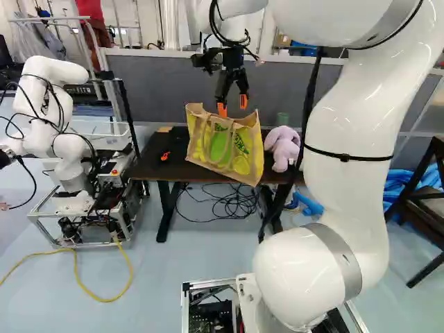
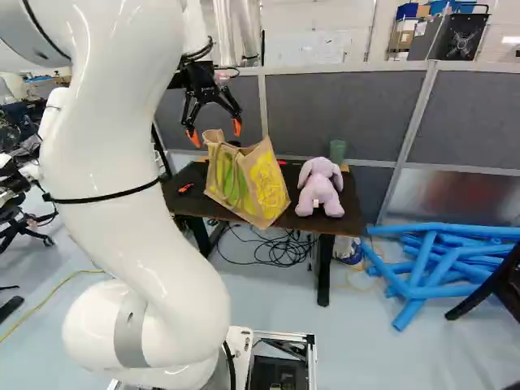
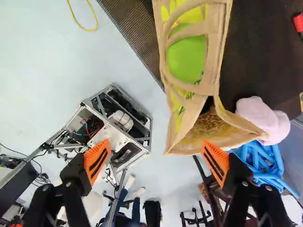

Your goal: Pick up the bag on the ground and place it on the table

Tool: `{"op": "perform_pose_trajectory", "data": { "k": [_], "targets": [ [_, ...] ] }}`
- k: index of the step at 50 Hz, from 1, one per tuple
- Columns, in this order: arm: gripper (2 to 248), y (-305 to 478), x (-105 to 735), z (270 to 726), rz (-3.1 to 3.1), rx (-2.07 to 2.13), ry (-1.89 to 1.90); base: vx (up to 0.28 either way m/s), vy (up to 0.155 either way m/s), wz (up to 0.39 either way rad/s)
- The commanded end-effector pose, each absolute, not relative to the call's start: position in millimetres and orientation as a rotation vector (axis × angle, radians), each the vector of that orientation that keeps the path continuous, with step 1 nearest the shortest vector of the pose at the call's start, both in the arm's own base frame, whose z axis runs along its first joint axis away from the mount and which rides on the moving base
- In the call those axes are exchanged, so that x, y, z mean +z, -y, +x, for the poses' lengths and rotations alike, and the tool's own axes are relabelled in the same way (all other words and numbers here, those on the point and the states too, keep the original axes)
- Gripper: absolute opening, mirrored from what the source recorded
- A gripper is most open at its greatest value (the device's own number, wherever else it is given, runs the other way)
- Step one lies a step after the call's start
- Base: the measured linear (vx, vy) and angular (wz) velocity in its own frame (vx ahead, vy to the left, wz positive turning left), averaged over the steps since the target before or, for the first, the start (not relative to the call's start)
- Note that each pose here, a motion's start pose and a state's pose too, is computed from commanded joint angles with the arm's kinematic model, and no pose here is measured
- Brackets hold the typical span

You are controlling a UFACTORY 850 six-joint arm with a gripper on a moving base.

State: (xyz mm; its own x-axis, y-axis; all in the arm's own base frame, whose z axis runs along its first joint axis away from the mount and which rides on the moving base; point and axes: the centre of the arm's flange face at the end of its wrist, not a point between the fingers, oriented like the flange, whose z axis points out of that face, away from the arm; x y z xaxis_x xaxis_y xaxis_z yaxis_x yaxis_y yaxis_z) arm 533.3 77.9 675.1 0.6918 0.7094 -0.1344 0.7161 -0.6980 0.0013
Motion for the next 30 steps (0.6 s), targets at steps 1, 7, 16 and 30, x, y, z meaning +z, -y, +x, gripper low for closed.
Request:
{"op": "perform_pose_trajectory", "data": {
  "k": [1, 7, 16, 30],
  "targets": [
    [247, -77.9, 675.1, 533.3, 2.84, -0.191, -1.197, -0.171, -0.005, 0.013],
    [247, -77.9, 675.1, 533.3, 2.84, -0.191, -1.197, -0.171, -0.006, 0.002],
    [247, -77.9, 675.1, 533.3, 2.84, -0.191, -1.197, -0.18, -0.004, 0.009],
    [247, -77.9, 675.1, 533.3, 2.84, -0.191, -1.197, -0.174, -0.002, 0.01]
  ]
}}
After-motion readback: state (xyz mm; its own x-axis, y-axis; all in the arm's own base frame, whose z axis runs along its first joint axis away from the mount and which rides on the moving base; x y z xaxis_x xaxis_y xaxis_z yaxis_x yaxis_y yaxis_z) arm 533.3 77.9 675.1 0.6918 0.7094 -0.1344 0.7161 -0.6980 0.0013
